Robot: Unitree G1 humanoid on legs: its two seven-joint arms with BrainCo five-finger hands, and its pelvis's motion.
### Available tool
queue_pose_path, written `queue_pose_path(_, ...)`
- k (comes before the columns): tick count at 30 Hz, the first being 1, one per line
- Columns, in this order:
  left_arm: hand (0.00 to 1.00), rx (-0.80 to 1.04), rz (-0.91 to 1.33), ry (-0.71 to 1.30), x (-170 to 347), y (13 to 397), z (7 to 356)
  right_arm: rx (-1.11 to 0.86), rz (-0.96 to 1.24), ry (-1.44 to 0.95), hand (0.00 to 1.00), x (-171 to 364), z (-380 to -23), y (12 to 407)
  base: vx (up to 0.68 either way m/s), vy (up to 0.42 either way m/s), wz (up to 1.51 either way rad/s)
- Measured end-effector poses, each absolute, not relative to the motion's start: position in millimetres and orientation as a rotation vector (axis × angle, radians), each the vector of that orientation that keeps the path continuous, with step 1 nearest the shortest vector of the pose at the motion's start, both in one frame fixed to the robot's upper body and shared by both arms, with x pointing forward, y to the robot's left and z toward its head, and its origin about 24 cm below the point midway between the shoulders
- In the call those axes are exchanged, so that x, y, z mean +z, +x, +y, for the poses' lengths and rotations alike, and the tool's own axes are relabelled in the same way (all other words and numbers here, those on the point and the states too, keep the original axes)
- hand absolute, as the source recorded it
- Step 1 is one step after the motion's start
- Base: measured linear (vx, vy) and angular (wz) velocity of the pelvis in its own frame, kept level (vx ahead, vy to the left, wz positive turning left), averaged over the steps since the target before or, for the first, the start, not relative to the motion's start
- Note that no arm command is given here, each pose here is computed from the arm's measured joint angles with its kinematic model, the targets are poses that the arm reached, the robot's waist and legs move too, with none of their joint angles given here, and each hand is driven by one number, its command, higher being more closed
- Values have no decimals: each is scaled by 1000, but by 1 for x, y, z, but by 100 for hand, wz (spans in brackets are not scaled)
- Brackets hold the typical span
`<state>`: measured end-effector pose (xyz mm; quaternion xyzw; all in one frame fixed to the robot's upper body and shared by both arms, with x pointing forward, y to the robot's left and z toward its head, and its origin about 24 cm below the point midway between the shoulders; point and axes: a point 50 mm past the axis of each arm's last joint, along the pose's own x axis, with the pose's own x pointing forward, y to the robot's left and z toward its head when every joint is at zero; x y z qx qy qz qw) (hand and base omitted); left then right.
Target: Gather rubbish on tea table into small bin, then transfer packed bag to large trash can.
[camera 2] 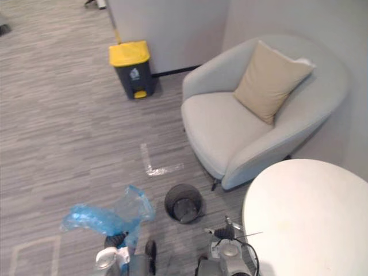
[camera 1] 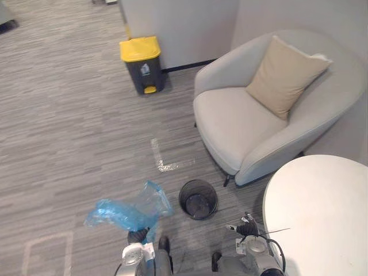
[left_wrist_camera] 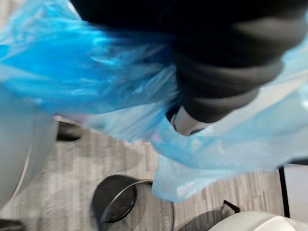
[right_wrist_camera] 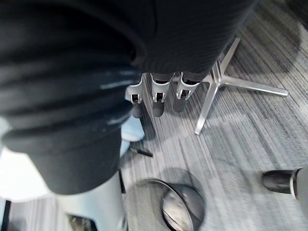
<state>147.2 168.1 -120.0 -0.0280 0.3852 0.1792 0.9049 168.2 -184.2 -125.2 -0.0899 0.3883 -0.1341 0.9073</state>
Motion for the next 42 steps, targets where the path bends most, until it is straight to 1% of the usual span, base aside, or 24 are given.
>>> queue_pose_path(3, 100, 354, 793, -53, -120, 151, 167, -313, 806, -153, 0, -126, -182, 168, -234, -35, 76)
queue_pose_path(5, 100, 333, 800, -55, -121, 148, 163, -336, 799, -162, 0, -124, -188, 168, -246, 25, 72)
queue_pose_path(10, 100, 282, 791, -49, -120, 154, 156, -357, 822, -169, 0, -127, -194, 160, -157, 198, 56)
queue_pose_path(11, 100, 277, 789, -42, -119, 154, 156, -368, 831, -162, 0, -128, -195, 159, -82, 228, 53)
queue_pose_path(13, 100, 252, 795, 24, -120, 152, 167, -367, 858, -109, 0, -132, -182, 152, -40, 220, 57)
queue_pose_path(17, 100, 245, 787, 53, -119, 154, 171, -374, 864, -114, 0, -133, -183, 151, -18, 150, 47)
queue_pose_path(23, 100, 257, 823, 68, -124, 142, 177, -372, 862, -119, 0, -133, -183, 154, 60, 33, 18)
queue_pose_path(31, 100, 265, 770, 94, -115, 149, 188, -377, 877, -120, 0, -135, -185, 147, 248, -8, 40)
queue_pose_path(35, 100, 251, 733, 79, -110, 164, 182, -385, 862, -113, 0, -133, -186, 149, 509, -147, 63)
queue_pose_path(39, 100, 211, 716, -8, -108, 172, 155, -419, 842, -114, 0, -129, -196, 153, 629, -183, 62)
queue_pose_path(42, 100, 210, 712, -37, -107, 168, 148, -405, 824, -99, 0, -127, -188, 156, 527, -109, -21)
